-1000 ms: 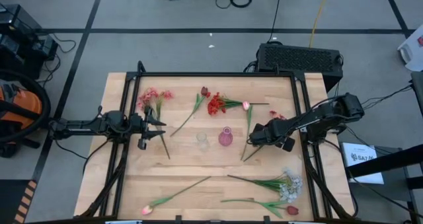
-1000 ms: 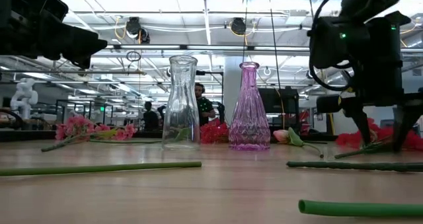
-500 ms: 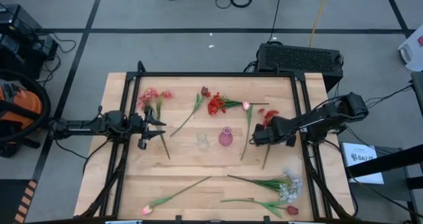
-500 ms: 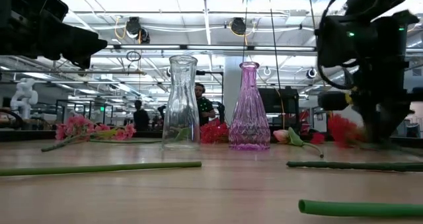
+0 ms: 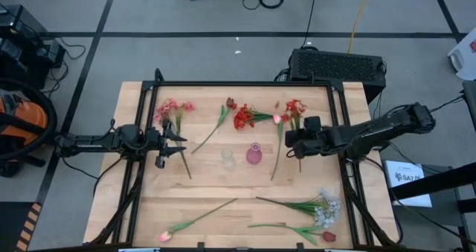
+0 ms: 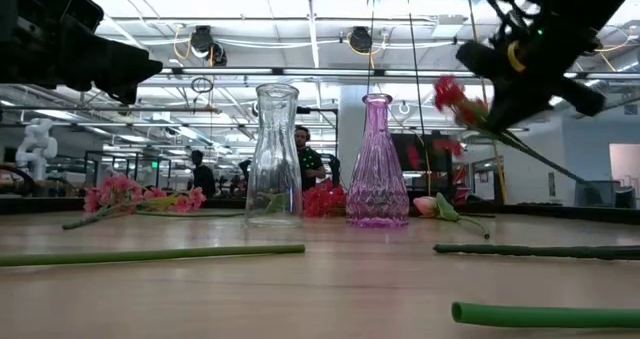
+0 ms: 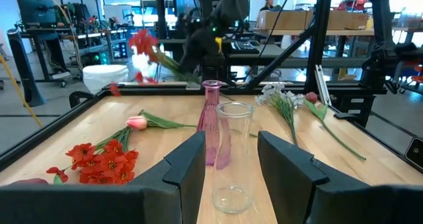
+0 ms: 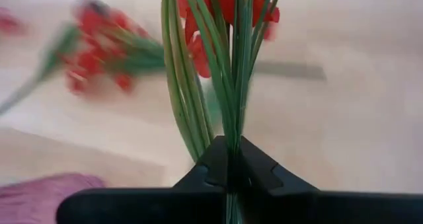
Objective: Sort flowers into vase by color
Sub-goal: Put the right red flowers into the purple vase, then put the pink flowers into the transparent vase
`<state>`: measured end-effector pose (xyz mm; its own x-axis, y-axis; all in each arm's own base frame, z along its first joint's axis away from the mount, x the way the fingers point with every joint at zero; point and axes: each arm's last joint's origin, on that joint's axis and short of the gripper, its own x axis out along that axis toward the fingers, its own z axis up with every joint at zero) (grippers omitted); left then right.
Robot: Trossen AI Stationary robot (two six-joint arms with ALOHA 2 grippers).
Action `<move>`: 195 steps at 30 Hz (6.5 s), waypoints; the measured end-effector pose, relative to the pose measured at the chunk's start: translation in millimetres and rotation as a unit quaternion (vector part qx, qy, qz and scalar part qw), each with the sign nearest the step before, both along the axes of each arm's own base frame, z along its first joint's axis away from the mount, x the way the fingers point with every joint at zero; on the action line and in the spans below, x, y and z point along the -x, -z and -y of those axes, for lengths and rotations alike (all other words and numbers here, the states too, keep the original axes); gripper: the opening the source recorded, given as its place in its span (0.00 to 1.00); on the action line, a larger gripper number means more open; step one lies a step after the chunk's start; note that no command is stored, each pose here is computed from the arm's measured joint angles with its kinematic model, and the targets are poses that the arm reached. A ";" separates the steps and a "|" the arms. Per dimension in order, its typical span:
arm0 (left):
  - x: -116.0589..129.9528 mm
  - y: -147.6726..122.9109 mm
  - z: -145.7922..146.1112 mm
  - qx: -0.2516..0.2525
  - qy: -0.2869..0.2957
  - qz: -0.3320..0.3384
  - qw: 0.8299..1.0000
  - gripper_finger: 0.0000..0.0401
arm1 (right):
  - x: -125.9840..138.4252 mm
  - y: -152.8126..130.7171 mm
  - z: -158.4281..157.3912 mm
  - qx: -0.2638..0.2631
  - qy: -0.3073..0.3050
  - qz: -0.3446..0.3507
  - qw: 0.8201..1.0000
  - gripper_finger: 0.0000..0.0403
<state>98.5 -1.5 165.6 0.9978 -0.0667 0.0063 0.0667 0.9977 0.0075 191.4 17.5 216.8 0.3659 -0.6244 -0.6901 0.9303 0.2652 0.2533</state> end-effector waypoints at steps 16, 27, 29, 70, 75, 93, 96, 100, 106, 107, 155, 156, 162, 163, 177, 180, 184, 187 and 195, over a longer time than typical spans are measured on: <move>0.0 0.0 0.0 0.000 0.000 0.000 1.000 0.36 | -41.1 -69.1 -3.1 0.278 -0.214 0.110 0.930 0.00; 0.1 -1.9 0.0 0.000 0.000 0.010 1.000 0.36 | -50.5 -79.2 3.0 0.387 -0.323 0.264 0.822 0.00; 0.1 -1.8 0.0 0.000 0.000 0.009 1.000 0.36 | -52.7 -76.6 2.8 0.393 -0.348 0.277 0.805 0.00; 0.0 0.4 -0.8 0.000 -0.015 -0.002 1.000 0.36 | -77.2 -50.7 -7.5 0.351 -0.368 0.298 0.808 0.00; 0.0 0.4 -0.8 0.000 -0.015 -0.002 1.000 0.36 | -86.0 -36.3 -7.6 0.341 -0.359 0.275 0.824 0.00; 0.0 0.5 -0.8 0.000 -0.015 -0.003 1.000 0.36 | -98.1 -6.8 -9.4 0.295 -0.376 0.230 0.848 0.10; 0.0 0.5 -0.8 0.000 -0.015 -0.002 1.000 0.36 | -96.1 -7.1 -9.1 0.288 -0.378 0.222 0.851 0.14; 0.0 0.5 -0.8 0.000 -0.015 -0.002 1.000 0.36 | -93.9 -9.3 -8.8 0.282 -0.378 0.222 0.853 0.20; 0.0 0.5 -0.8 0.000 -0.015 -0.002 1.000 0.36 | -86.8 -13.2 -8.1 0.272 -0.387 0.202 0.858 0.25; 0.0 0.5 -0.8 0.000 -0.015 -0.002 1.000 0.36 | -84.6 -14.8 -8.3 0.269 -0.388 0.199 0.859 0.25; -15.7 -91.8 -17.5 0.260 -0.341 -0.074 0.901 0.36 | 43.1 -25.2 3.0 -0.152 -0.239 0.115 0.952 0.10; -20.6 -92.3 -17.6 0.272 -0.354 -0.103 0.889 0.36 | 43.2 -25.2 3.0 -0.152 -0.239 0.115 0.952 0.10; -43.6 -81.5 -27.7 0.386 -0.474 -0.210 0.763 0.36 | 43.1 -25.2 3.1 -0.142 -0.249 0.108 0.952 0.09; -45.6 -79.1 -31.2 0.400 -0.487 -0.230 0.742 0.36 | 43.1 -25.2 3.1 -0.141 -0.250 0.108 0.952 0.09; -57.5 -25.8 -90.1 0.528 -0.549 -0.393 0.515 0.36 | 42.7 -25.3 10.5 -0.111 -0.246 0.096 0.958 0.09; -57.5 -14.9 -97.2 0.538 -0.545 -0.428 0.480 0.36 | 42.7 -25.3 10.4 -0.111 -0.246 0.096 0.958 0.09; -61.8 -1.3 -101.2 0.550 -0.530 -0.465 0.448 0.36 | 42.7 -25.3 10.4 -0.111 -0.246 0.096 0.958 0.09; -64.6 7.8 -102.7 0.547 -0.532 -0.483 0.429 0.36 | 42.7 -25.3 10.5 -0.109 -0.246 0.095 0.958 0.09; -75.2 32.2 -108.8 0.545 -0.526 -0.501 0.419 0.36 | 42.7 -25.3 10.5 -0.108 -0.248 0.094 0.958 0.09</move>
<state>173.8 107.3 133.5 0.0099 -0.0898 -0.9959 -0.9893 -0.1460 0.0033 148.8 7.0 242.1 0.7117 -0.1920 -0.6757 0.6358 0.5850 0.5034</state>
